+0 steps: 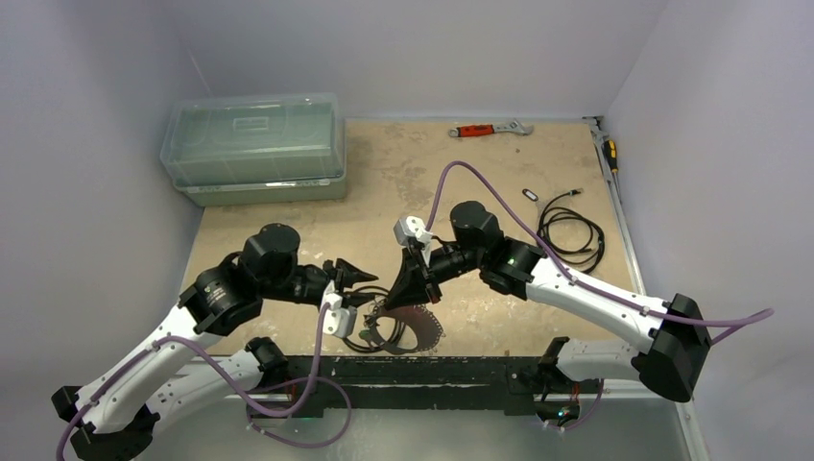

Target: Put the keys on the keyring

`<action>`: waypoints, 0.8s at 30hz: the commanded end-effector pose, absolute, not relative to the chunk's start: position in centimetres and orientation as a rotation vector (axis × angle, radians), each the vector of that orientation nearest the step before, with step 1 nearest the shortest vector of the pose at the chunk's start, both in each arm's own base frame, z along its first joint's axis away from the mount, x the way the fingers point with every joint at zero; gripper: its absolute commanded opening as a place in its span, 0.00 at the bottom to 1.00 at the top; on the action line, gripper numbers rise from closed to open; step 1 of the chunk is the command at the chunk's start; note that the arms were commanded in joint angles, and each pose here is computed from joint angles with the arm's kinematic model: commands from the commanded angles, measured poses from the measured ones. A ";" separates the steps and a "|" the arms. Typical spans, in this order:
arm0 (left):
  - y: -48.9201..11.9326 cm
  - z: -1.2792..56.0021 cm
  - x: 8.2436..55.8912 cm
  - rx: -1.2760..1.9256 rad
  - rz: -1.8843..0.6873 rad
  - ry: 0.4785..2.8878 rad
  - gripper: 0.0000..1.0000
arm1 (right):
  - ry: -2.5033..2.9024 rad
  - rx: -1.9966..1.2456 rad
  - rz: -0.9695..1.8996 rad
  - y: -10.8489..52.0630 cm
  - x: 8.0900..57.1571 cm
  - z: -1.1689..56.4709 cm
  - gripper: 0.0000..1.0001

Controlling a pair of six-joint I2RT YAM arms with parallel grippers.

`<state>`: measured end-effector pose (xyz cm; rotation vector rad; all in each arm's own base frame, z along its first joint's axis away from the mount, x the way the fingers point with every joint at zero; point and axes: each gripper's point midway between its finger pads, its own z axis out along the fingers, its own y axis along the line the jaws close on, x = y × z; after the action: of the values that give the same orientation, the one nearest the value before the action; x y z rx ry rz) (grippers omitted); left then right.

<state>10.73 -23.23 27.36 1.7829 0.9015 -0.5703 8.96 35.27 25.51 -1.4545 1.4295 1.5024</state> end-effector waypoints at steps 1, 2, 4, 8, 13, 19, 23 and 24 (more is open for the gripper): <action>-23.6 27.5 10.2 1.793 -0.584 0.845 0.36 | 1.330 -1.437 1.504 35.5 9.1 28.9 0.00; -23.5 27.4 10.3 1.792 -0.573 0.851 0.36 | 1.326 -1.429 1.496 35.4 9.2 29.0 0.00; -23.2 27.5 10.4 1.788 -0.552 0.850 0.39 | 1.316 -1.416 1.493 35.1 9.2 29.4 0.00; -23.2 28.1 10.2 1.778 -0.550 0.826 0.43 | 1.327 -1.406 1.486 34.9 9.4 29.3 0.00; -23.9 28.4 9.1 1.801 -0.625 0.759 0.39 | 1.348 -1.415 1.500 35.3 9.6 28.7 0.00; -24.6 27.9 8.7 1.815 -0.667 0.723 0.35 | 1.360 -1.429 1.491 35.5 9.9 28.5 0.00; -24.6 28.0 9.0 1.804 -0.642 0.708 0.30 | 1.404 -1.448 1.489 35.5 9.9 27.6 0.00; -24.6 28.1 9.0 1.802 -0.637 0.708 0.29 | 1.412 -1.455 1.485 35.5 9.9 27.3 0.00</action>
<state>9.53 -23.97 27.12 1.8116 0.8111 -0.6306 9.62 35.15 25.28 -1.4389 1.4771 1.4989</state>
